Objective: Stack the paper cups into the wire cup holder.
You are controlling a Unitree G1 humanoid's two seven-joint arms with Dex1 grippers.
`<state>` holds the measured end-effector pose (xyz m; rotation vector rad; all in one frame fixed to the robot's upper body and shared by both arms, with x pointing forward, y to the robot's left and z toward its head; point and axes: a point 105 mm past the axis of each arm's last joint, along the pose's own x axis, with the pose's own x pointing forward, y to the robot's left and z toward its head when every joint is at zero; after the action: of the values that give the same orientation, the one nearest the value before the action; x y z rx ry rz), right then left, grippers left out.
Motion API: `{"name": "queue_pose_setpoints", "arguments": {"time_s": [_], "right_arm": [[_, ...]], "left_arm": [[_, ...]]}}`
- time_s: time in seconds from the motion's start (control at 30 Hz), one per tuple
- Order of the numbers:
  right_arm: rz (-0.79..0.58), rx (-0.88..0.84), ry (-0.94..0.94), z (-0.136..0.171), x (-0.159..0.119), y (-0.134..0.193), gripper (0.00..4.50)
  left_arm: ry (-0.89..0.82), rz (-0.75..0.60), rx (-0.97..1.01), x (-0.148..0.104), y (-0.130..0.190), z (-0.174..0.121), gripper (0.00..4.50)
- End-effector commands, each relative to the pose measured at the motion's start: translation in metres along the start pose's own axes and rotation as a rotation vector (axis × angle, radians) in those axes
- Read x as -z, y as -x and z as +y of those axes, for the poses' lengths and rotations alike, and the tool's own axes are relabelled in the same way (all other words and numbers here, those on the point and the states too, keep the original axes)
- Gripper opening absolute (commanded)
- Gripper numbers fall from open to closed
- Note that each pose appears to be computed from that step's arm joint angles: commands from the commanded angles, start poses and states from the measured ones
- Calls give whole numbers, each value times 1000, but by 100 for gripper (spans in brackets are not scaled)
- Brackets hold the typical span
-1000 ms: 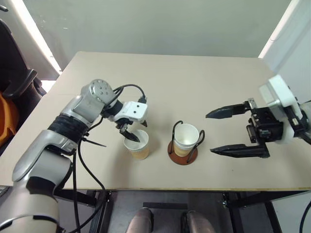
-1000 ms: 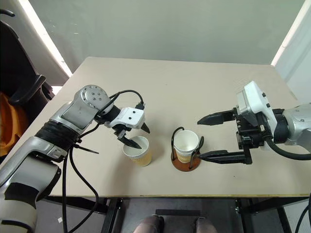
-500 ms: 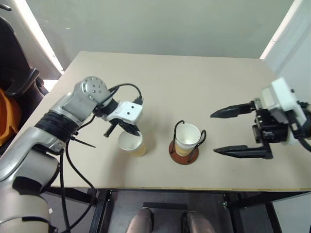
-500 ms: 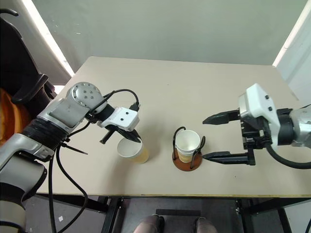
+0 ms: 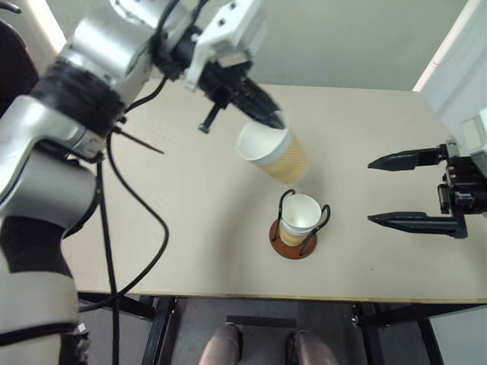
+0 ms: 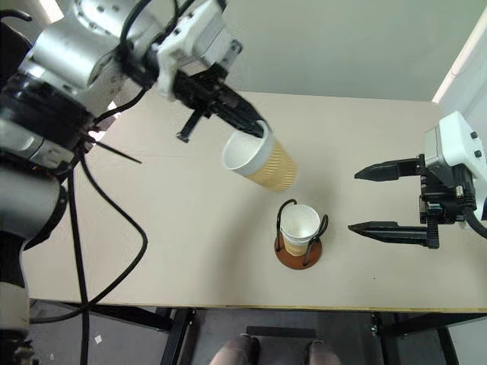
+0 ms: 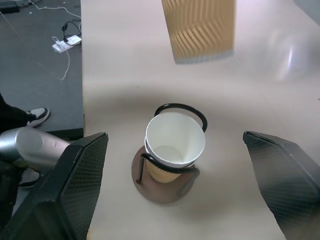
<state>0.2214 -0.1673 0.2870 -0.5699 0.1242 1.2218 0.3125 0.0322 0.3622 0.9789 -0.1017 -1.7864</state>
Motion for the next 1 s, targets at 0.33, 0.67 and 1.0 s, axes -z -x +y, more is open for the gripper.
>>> {"name": "queue_pose_setpoints", "arguments": {"time_s": [0.33,0.67,1.0], "right_arm": [[13,40,36,13,-7,-2,450],[103,210,-64,20,4,40,450],[130,282,-165,48,18,50,450]], "left_arm": [[-24,-2,160,-6,-51,5,3],[-35,76,238,20,-69,-7,3],[-80,130,258,29,-81,-5,3]]}}
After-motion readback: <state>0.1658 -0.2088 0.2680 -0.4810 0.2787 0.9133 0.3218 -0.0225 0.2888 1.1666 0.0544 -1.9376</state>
